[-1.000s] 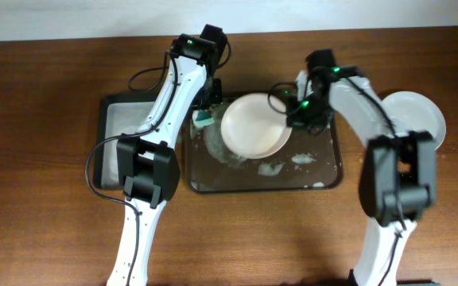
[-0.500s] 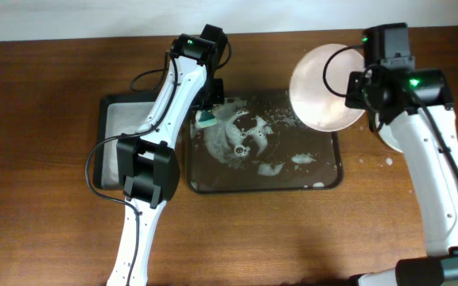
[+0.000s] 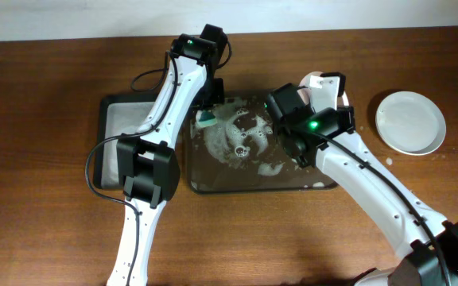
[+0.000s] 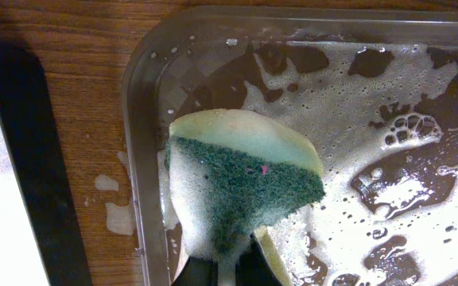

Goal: Clean dirty plates on tray and stack at the side
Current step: 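Raise the plate with the right gripper and carry it rightward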

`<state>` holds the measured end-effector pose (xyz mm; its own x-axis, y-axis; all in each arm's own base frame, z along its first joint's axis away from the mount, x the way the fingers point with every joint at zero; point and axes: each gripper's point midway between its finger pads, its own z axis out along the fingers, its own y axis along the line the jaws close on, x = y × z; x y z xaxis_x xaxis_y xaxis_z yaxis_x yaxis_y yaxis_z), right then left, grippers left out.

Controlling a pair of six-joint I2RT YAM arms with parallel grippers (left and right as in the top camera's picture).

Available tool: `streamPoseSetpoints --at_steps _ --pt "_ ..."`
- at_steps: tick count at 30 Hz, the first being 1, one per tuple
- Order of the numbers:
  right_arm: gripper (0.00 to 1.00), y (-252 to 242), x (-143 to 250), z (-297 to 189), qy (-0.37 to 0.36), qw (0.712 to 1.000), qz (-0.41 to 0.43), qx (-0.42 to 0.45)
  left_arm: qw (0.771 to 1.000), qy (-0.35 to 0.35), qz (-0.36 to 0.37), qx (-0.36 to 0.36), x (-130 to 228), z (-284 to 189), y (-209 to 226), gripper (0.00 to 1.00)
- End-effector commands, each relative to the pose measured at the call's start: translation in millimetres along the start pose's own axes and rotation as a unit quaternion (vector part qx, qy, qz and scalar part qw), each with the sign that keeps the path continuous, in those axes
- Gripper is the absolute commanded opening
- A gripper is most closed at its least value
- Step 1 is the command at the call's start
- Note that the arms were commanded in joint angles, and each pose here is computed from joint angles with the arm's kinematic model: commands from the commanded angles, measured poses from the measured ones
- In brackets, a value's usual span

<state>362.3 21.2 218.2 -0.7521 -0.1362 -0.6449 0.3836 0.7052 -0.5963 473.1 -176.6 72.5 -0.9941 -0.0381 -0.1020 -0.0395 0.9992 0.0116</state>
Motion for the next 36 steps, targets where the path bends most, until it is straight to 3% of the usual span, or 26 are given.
streamPoseSetpoints --at_steps 1,12,23,36 --pt "0.04 -14 -10 -2 -0.029 0.998 0.031 0.042 1.000 -0.027 0.004 0.015 -6 -24 -4 0.01" --pt "0.04 -44 -26 -9 -0.079 0.988 0.036 0.131 1.000 -0.027 0.004 0.015 -7 -24 -4 0.01" --pt "0.04 -55 -39 -17 -0.112 0.977 0.063 0.168 0.999 -0.027 0.004 0.016 -7 -24 -4 0.01" --pt "0.04 -38 -44 -41 -0.145 0.977 0.054 0.150 0.999 -0.030 0.004 0.017 -8 -24 -5 0.01"
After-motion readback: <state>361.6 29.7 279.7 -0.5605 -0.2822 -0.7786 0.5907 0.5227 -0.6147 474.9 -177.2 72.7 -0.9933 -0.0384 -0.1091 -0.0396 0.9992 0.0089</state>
